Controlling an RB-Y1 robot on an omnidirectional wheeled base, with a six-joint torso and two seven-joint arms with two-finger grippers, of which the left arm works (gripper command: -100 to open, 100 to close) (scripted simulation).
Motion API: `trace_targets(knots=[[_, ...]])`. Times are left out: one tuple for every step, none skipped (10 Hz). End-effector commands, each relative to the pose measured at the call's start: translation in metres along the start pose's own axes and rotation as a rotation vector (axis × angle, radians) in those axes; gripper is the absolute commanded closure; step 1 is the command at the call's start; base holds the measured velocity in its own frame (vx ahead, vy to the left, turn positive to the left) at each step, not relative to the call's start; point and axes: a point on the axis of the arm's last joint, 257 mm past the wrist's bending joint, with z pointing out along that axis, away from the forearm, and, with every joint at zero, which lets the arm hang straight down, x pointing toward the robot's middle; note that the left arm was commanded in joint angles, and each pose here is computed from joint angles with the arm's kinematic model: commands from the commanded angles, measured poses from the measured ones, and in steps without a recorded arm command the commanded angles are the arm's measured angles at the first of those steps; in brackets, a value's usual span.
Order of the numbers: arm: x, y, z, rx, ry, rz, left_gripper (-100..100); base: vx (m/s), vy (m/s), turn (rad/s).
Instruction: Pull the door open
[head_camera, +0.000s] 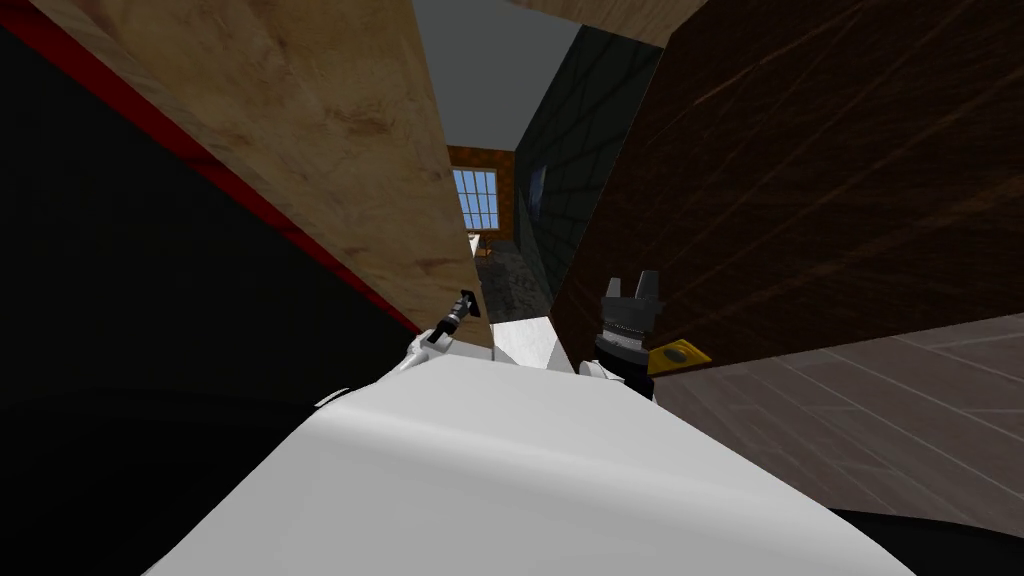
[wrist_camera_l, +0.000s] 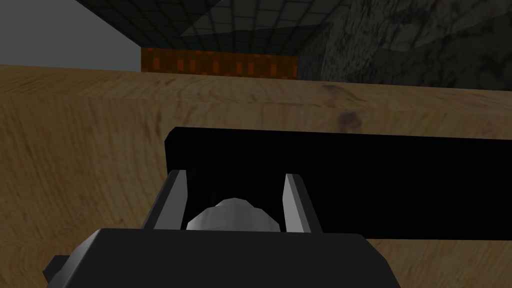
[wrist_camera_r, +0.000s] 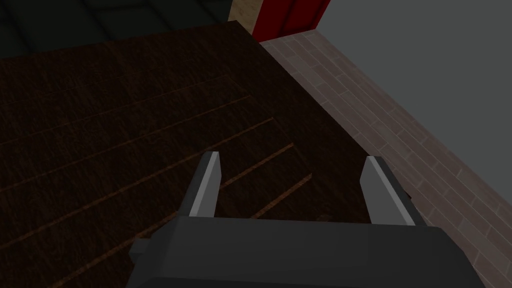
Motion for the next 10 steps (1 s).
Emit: trace_targets(knots=[[-0.003,-0.001,-0.0064,-0.001,0.016,0.001,100,-0.213,0.116,-0.094],[0.002,0.001,-0.0046,-0.004,0.012,-0.002,100,-0.1,0.049,-0.037],[0.003,0.003,-0.0149,-0.007,0.038,-0.002,100,-0.177,0.057,-0.142],[0.002,0.003,-0.017,-0.006,0.044,-0.001,100,-0.219,0.128,-0.137],[0.002,0.002,-0.0217,-0.004,0.057,0.0,100,-0.2,0.134,-0.124],[0.001,0.001,-0.0266,-0.002,0.071,0.001,100,-0.208,0.138,-0.142],[0.001,0.0,-0.0317,-0.001,0.085,0.001,100,-0.201,0.117,-0.134],[0.001,0.0,-0.0365,-0.001,0.099,0.001,100,-0.225,0.076,-0.11],[0.001,-0.001,-0.0406,-0.001,0.111,0.001,100,-0.201,0.107,-0.081],[0.001,-0.001,-0.044,-0.001,0.12,0.001,100,-0.193,0.12,-0.087]])
